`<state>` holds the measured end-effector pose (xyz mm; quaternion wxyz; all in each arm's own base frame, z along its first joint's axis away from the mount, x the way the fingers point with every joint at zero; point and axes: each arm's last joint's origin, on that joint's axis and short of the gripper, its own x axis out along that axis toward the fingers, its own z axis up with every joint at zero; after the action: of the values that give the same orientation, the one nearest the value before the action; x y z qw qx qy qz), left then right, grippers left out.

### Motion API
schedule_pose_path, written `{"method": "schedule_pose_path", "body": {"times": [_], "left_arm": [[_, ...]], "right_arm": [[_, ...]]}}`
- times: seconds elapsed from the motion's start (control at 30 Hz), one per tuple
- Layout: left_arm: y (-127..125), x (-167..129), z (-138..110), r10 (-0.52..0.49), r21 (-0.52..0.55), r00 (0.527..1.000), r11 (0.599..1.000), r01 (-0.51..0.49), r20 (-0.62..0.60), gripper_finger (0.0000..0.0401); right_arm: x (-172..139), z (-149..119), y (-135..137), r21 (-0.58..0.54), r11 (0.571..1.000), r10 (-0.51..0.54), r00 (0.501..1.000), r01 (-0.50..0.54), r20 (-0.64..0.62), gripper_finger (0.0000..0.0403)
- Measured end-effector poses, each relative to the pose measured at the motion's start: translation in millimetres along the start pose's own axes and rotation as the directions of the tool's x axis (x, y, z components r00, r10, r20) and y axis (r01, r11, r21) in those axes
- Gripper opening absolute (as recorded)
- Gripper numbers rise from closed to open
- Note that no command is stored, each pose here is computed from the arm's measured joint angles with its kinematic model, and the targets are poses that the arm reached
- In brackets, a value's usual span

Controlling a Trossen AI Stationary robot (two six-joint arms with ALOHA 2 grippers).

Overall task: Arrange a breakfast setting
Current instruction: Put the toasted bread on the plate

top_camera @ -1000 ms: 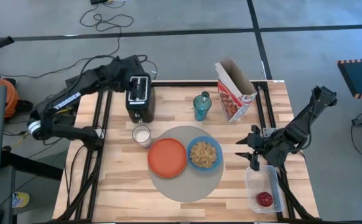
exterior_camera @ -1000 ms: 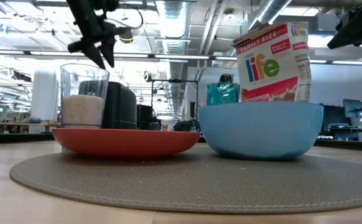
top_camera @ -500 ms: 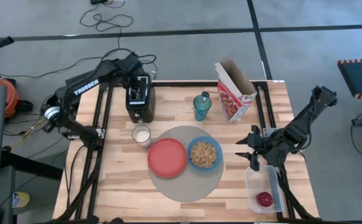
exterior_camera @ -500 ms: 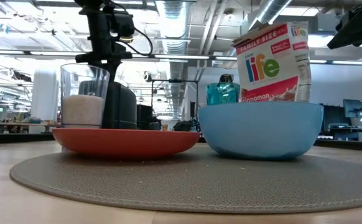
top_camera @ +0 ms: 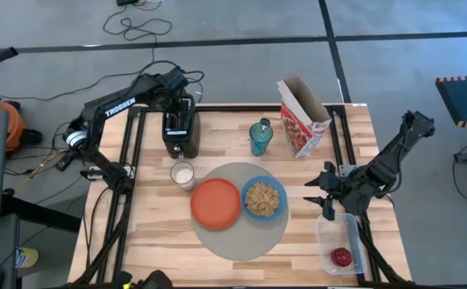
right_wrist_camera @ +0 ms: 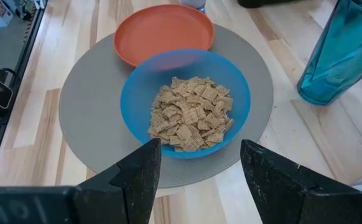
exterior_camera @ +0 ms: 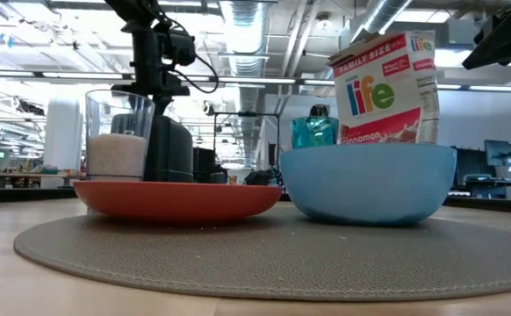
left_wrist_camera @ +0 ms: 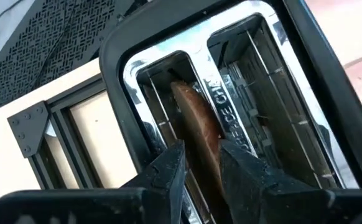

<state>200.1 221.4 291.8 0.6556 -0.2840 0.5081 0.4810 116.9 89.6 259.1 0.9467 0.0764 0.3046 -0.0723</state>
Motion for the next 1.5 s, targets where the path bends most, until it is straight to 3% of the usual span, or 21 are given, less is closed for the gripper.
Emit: {"method": "schedule_pose_path", "body": {"times": [0.3, 1.03, 1.27, 1.5], "left_arm": [[-0.1, 0.3, 1.6, -0.042, -0.009, 0.999, 0.999, 0.042, 0.003, 0.0083], [6.8, 15.3, -2.4, -0.03, -0.056, 0.999, 0.998, 0.029, -0.014, 0.0083], [5.3, 15.7, -0.2, -0.073, -0.038, 0.997, 0.997, 0.073, 0.001, 0.0083], [4.5, 17.2, 0.4, -0.078, -0.001, 0.997, 0.997, 0.078, 0.002, 0.0048]], "right_arm": [[0.0, 0.0, 0.0, 0.0, 1.0, 0.0, 1.0, 0.0, 0.0, 0.0249], [0.0, -0.1, 0.0, -0.002, 1.0, 0.001, 1.0, -0.001, -0.002, 0.0249], [0.0, -0.1, 0.0, -0.001, 1.0, 0.001, 1.0, -0.001, -0.002, 0.0249], [0.0, -0.1, 0.0, -0.002, 1.0, 0.001, 1.0, -0.001, -0.001, 0.0249]]}}
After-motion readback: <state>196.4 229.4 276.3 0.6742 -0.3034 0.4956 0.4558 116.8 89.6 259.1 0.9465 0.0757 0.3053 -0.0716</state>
